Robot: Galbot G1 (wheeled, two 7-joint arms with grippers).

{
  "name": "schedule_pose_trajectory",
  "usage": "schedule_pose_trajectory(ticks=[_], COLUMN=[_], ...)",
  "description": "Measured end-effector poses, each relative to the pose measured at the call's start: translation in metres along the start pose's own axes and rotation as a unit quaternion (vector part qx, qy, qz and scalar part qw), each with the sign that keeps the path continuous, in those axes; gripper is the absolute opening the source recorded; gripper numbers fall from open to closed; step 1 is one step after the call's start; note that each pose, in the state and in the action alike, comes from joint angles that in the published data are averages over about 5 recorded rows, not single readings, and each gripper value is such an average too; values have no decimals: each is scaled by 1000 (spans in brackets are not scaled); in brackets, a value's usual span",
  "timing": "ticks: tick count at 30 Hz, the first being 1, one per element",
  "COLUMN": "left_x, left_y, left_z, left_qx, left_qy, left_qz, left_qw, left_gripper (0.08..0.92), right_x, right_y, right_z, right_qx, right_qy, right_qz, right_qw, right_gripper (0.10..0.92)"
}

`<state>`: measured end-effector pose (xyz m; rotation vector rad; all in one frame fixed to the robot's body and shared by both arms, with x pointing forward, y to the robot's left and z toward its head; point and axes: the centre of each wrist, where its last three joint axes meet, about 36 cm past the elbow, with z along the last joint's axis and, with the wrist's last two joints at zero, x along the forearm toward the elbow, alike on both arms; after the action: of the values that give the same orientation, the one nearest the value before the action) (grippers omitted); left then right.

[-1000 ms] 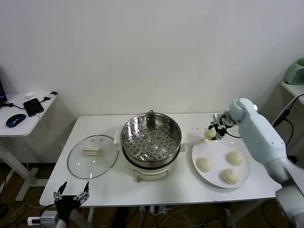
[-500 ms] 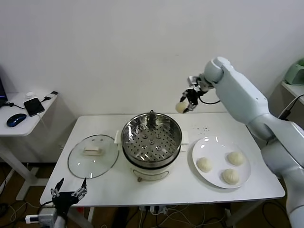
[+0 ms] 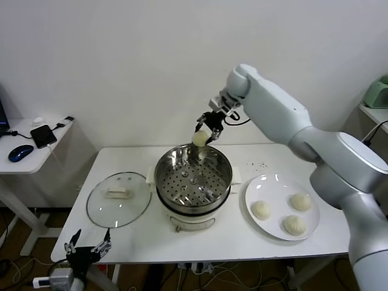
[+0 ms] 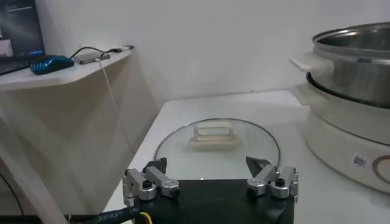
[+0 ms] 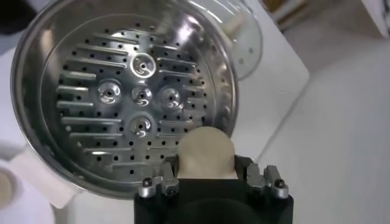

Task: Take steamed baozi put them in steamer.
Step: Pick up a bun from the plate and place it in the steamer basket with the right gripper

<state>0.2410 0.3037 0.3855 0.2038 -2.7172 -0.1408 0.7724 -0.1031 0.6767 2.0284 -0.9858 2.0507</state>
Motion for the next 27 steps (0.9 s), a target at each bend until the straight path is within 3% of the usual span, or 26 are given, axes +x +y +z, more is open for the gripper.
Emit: schedule_pose_trajectory(ticks=[13, 27], left_x=[2, -3], left_y=[2, -1], left_z=[0, 1], left_qx=[1, 8], left_qy=[-1, -1], left_qz=[-4, -3], left_qw=[1000, 1000], left_gripper=[823, 823], right_x=[-47, -88], right_y=[-7, 1], right_z=[-18, -21], right_qx=[131, 166], right_qy=[19, 42], right_qz=[-31, -36], right_qw=[991, 985], right_gripper=[611, 611])
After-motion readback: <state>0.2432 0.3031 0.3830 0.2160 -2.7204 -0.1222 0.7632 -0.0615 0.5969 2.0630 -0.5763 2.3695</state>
